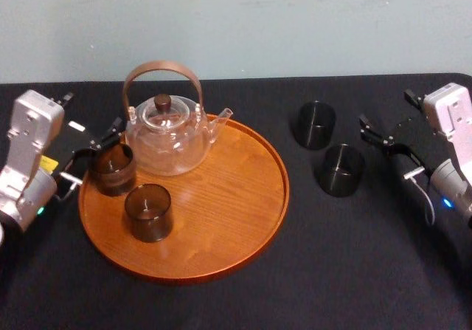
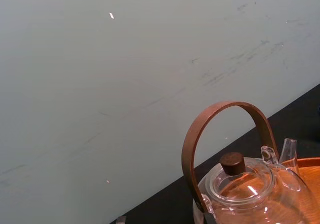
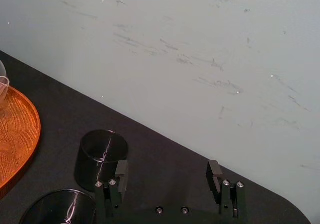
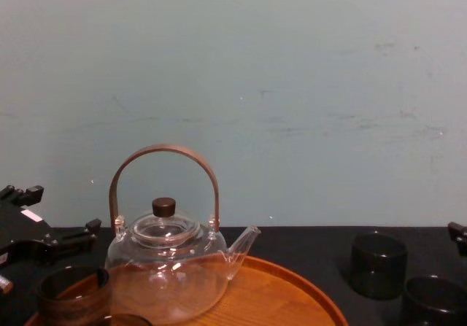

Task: Pick up the glass from the table and place it on the tray.

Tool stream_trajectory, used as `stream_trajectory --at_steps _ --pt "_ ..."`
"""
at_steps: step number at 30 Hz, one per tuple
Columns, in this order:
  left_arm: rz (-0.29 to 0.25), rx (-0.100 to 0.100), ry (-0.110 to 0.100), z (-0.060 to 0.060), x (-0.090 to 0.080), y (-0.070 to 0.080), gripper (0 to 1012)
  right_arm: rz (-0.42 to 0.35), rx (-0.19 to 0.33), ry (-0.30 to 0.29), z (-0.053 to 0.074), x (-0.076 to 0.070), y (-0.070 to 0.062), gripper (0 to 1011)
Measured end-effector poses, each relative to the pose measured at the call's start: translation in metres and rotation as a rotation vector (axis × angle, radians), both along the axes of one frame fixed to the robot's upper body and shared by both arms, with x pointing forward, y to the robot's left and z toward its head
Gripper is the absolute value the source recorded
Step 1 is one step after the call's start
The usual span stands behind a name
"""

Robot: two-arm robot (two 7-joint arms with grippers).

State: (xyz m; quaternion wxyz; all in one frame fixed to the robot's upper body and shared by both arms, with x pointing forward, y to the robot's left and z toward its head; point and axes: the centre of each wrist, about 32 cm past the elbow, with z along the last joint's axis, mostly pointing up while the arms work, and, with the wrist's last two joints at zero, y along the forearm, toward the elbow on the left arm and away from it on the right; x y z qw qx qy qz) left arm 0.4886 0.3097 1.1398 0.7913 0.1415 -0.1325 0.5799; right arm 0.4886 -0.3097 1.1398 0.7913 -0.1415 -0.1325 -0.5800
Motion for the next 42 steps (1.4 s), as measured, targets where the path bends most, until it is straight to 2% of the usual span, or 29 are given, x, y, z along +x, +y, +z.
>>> stream_trajectory --at_steps 30,42 --pt "0.0 0.0 0.0 0.0 0.0 0.0 1001 0.019 0.004 0.012 0.002 0.001 -0.002 1002" --pt "0.0 0.0 0.0 0.0 0.0 0.0 1001 0.076 0.067 0.091 0.02 -0.006 -0.01 1002"
